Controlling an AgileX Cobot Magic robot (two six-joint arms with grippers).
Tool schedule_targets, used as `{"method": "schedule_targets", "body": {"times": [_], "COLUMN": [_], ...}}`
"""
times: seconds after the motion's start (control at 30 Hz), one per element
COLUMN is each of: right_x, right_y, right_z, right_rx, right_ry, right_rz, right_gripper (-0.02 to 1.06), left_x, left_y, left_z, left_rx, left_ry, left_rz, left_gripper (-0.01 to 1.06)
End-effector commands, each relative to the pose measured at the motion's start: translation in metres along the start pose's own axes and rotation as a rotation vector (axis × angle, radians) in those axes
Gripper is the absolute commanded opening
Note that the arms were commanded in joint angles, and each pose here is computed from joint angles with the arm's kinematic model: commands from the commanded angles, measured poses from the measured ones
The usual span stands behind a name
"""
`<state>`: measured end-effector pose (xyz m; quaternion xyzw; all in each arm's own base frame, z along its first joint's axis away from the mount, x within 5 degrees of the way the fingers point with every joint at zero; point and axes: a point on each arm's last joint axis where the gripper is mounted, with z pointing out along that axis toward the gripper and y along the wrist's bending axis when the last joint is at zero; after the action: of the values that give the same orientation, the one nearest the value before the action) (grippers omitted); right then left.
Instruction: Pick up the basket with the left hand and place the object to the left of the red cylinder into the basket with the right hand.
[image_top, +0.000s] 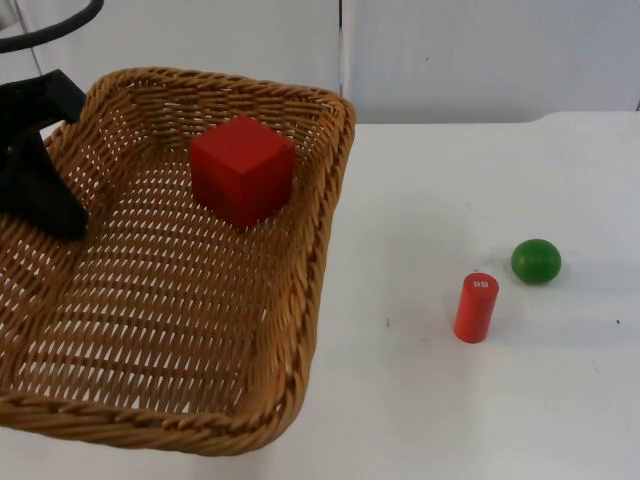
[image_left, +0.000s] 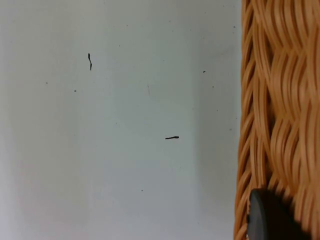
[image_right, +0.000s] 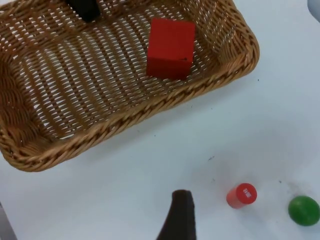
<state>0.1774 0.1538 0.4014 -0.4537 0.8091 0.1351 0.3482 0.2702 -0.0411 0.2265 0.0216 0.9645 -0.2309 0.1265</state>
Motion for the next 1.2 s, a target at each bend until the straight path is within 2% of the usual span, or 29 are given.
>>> {"method": "schedule_targets", "body": {"times": [0.0,0.5,0.8,1.17], "right_x": [0.003,0.003,0.003,0.005], "right_y": [-0.001,0.001,0.001,0.002], "right_z": [-0.005,-0.011,-0.011,-0.011], "right_rx": [0.016,0.023,0.023,0.014], "right_ry": [-0.017,-0.043,-0.043,-0.026], "right_rz": [0.008,0.014,0.014,0.015], "right_gripper": [0.67,0.67,0.67,0.67], "left_x": [-0.001,-0.006,-0.014,-0.025], "left_y": [-0.004,-0.002,0.008,0.023], "left_z": [-0.005,-0.005,0.01,0.05], "left_rx": [0.02,0.001,-0.026,0.024], "left_ry": [-0.025,-0.081,-0.098,-0.079], "left_rz": [-0.004,-0.009,-0.03,-0.049], "left_gripper": [0.0,0.0,0.0,0.0]}}
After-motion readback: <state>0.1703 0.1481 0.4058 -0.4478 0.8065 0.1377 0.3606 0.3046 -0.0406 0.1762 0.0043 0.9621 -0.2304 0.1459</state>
